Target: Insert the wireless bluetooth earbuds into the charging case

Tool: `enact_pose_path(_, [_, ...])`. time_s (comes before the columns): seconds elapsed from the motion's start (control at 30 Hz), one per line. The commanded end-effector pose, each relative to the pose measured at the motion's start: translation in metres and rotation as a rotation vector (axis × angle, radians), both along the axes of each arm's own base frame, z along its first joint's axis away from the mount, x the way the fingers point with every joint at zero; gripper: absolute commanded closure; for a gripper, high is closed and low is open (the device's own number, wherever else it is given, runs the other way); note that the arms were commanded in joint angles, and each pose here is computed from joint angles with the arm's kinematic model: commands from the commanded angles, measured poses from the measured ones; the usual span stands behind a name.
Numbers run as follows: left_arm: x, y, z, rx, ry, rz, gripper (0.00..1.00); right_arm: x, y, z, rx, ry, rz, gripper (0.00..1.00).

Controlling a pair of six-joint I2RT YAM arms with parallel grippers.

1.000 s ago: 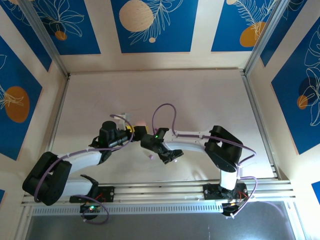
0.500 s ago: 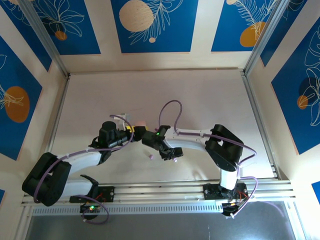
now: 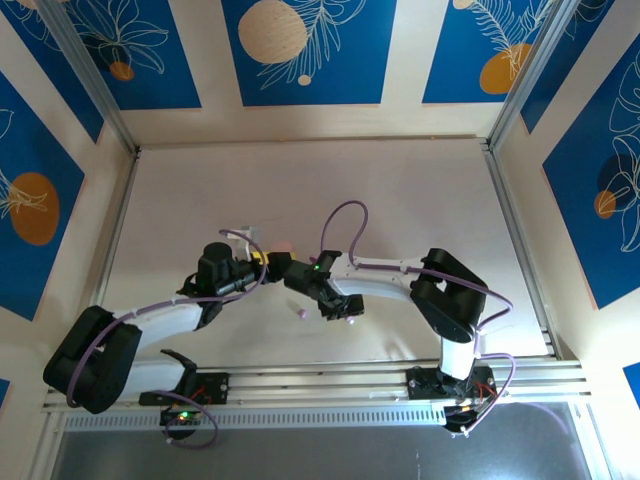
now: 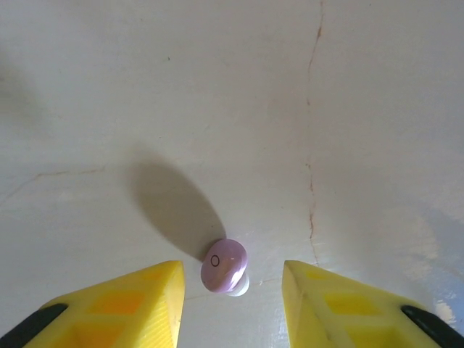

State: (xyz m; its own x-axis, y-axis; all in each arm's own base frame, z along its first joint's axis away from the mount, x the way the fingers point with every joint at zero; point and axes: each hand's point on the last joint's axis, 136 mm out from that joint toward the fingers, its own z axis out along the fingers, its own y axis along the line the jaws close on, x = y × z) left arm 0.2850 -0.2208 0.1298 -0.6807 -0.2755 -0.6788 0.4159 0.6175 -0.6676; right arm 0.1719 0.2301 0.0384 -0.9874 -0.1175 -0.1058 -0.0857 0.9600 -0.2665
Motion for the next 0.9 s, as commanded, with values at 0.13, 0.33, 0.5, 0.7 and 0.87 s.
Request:
enact_pose_path(0.13, [-0.001,0.002,0.001,0.015,-0.019,0.004,0.0,-0.009,-0.008,-0.011,-0.044,0.034,-0.032,0.62])
enact_pose_path(0.33, [-0.002,0.002,0.001,0.015,-0.018,0.002,0.0,-0.011,-0.008,-0.015,-0.05,0.045,-0.032,0.63])
enact_pose_path(0.5, [-0.002,0.002,0.001,0.015,-0.019,0.003,0.0,-0.013,-0.008,-0.018,-0.055,0.054,-0.032,0.64])
enact_pose_path(0.7, [-0.002,0.002,0.001,0.016,-0.02,0.003,0.0,-0.014,-0.008,-0.021,-0.055,0.06,-0.032,0.68])
enact_pose_path(0.87, [-0.002,0.002,0.001,0.016,-0.021,0.003,0.0,-0.015,-0.008,-0.024,-0.052,0.068,-0.031,0.68])
